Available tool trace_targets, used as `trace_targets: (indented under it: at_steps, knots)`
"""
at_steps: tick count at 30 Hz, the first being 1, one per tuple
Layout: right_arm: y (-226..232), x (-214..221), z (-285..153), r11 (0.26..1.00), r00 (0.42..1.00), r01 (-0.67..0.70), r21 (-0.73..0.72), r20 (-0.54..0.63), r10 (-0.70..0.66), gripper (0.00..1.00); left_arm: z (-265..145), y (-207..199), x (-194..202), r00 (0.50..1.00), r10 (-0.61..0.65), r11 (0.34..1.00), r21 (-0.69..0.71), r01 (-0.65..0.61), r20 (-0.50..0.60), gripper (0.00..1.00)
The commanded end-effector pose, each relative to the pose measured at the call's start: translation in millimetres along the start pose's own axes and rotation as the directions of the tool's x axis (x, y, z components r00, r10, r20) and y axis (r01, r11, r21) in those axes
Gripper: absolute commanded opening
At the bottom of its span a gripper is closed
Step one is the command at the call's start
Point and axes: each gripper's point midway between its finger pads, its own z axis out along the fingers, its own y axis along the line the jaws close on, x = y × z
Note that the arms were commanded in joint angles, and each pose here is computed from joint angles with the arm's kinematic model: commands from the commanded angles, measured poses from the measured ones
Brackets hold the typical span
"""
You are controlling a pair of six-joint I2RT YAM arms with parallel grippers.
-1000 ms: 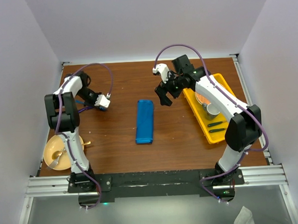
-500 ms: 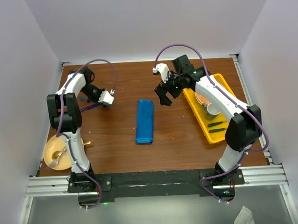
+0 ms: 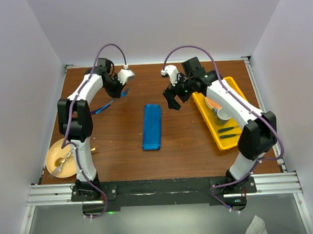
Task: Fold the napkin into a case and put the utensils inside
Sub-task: Pick up the spoon from the corner of the board, then insert the spoon into the folded napkin.
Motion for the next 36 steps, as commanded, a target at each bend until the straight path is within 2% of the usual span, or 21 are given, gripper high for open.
trace_targets:
  at_steps: [1,5,9,14,16,17,22,26,27,30,31,32,34,36]
  knots:
    - [-3.1,-13.3,-24.9,0.998,0.998,0.012,0.061,0.062,-0.016,0.98,16.5,13.1,3.8,0.872,-0.486,0.85,-0.203,0.487,0.058,0.0]
    - [-3.1,-10.2,-26.4,0.998,0.998,0.017,0.067,0.054,-0.021,0.98,36.0,13.9,23.9,0.792,-0.61,0.752,-0.288,0.593,0.037,0.0]
    - [-3.3,-7.9,-28.0,0.997,0.999,0.022,0.072,0.047,-0.025,0.98,51.6,8.1,41.6,0.755,-0.656,0.715,-0.328,0.618,-0.008,0.0]
    - [-3.1,-4.8,-30.6,0.996,0.999,0.027,0.08,0.04,-0.03,0.98,69.9,-2.4,54.4,0.742,-0.664,0.724,-0.322,0.609,-0.089,0.0]
    - [-2.5,-4.0,-31.2,0.996,0.999,0.029,0.082,0.039,-0.033,0.98,77.5,-11.3,64.7,0.729,-0.668,0.733,-0.304,0.608,-0.153,0.0]
    - [-2.4,-4.3,-31.7,0.996,0.999,0.03,0.083,0.04,-0.033,0.98,80.0,-14.0,67.2,0.731,-0.658,0.745,-0.291,0.6,-0.179,0.06]
    - [-2.8,-2.2,-33.3,0.996,0.999,0.033,0.087,0.037,-0.036,0.98,89.0,-19.2,78.9,0.722,-0.631,0.775,-0.264,0.575,-0.282,0.2]
    - [-1.1,-2.0,-35.1,0.996,0.998,0.036,0.086,0.04,-0.04,0.98,90.7,-17.0,83.0,0.717,-0.62,0.785,-0.268,0.559,-0.32,0.28]
    - [-1.4,-2.0,-35.4,0.996,0.998,0.036,0.086,0.042,-0.039,0.98,92.6,-18.2,86.9,0.707,-0.623,0.783,-0.273,0.559,-0.335,0.27]
    - [-0.1,-1.7,-34.8,0.996,0.998,0.035,0.082,0.043,-0.039,0.98,96.4,-20.0,90.3,0.685,-0.647,0.762,-0.292,0.578,-0.335,0.17]
    - [0.1,-1.6,-34.4,0.996,0.998,0.035,0.081,0.044,-0.039,0.98,97.3,-21.5,90.5,0.667,-0.668,0.744,-0.301,0.597,-0.329,0.03]
    - [0.2,-1.7,-33.8,0.996,0.998,0.034,0.08,0.044,-0.038,0.98,98.3,-21.0,89.5,0.66,-0.677,0.736,-0.304,0.605,-0.324,0.0]
    - [1.1,-1.1,-33.6,0.997,0.998,0.031,0.076,0.044,-0.034,0.98,96.6,-18.8,83.7,0.638,-0.709,0.705,-0.319,0.634,-0.299,0.0]
    - [1.8,-0.8,-34.4,0.997,0.998,0.031,0.075,0.045,-0.034,0.98,83.3,-2.0,59.9,0.664,-0.718,0.69,-0.33,0.644,-0.207,0.0]
